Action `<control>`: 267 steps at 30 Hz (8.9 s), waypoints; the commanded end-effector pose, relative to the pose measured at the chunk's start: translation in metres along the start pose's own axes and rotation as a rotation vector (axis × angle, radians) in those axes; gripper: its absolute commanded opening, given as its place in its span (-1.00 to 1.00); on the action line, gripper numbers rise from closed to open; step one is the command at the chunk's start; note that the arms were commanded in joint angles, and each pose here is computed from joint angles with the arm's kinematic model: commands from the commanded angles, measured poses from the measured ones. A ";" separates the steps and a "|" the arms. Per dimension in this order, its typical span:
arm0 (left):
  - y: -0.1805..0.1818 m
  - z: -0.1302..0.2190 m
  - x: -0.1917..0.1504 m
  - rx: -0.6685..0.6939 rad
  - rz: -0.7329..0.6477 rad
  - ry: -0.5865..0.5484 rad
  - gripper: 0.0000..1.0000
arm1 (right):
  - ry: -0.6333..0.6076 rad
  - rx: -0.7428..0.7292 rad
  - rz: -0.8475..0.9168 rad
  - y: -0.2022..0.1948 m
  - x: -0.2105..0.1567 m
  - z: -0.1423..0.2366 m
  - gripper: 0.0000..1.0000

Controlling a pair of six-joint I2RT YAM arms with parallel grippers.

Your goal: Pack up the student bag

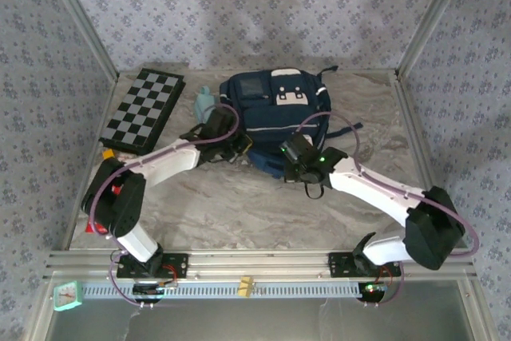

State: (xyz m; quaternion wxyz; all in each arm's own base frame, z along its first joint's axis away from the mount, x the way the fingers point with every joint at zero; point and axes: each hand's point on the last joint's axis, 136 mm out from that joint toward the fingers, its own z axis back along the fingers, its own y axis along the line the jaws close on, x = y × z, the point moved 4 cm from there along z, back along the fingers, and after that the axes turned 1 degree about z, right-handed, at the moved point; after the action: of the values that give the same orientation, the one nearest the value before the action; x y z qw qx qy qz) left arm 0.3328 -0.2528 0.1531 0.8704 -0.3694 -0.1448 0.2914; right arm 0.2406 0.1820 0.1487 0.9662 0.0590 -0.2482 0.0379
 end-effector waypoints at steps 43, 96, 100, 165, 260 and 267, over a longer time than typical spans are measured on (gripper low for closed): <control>0.021 -0.023 -0.018 0.196 0.151 -0.059 -0.85 | 0.033 0.028 0.130 0.062 0.004 -0.025 -1.00; -0.023 0.052 -0.037 -0.008 -0.340 -0.027 -0.12 | -0.040 0.124 -0.360 -0.073 0.077 0.007 0.29; -0.025 0.025 -0.054 0.023 -0.371 0.017 -0.14 | 0.001 0.176 -0.424 -0.070 0.097 -0.018 0.23; -0.071 0.036 -0.083 0.039 -0.576 -0.049 0.24 | -0.418 0.589 -1.104 -0.094 0.173 0.028 -1.00; -0.002 -0.096 -0.039 0.390 -0.707 -0.031 -0.74 | -0.148 0.149 -1.286 -0.101 0.115 -0.069 -0.67; -0.031 -0.069 -0.043 0.301 -0.716 -0.045 -0.70 | -0.199 0.262 -1.281 -0.093 0.133 -0.059 -1.00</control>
State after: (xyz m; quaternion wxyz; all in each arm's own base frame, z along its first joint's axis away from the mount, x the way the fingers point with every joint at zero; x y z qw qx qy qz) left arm 0.3472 -0.3438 0.1038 0.9616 -0.1494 -0.2303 -0.0063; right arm 0.3750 0.1052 0.1294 0.7748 0.2795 -0.2008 -0.5303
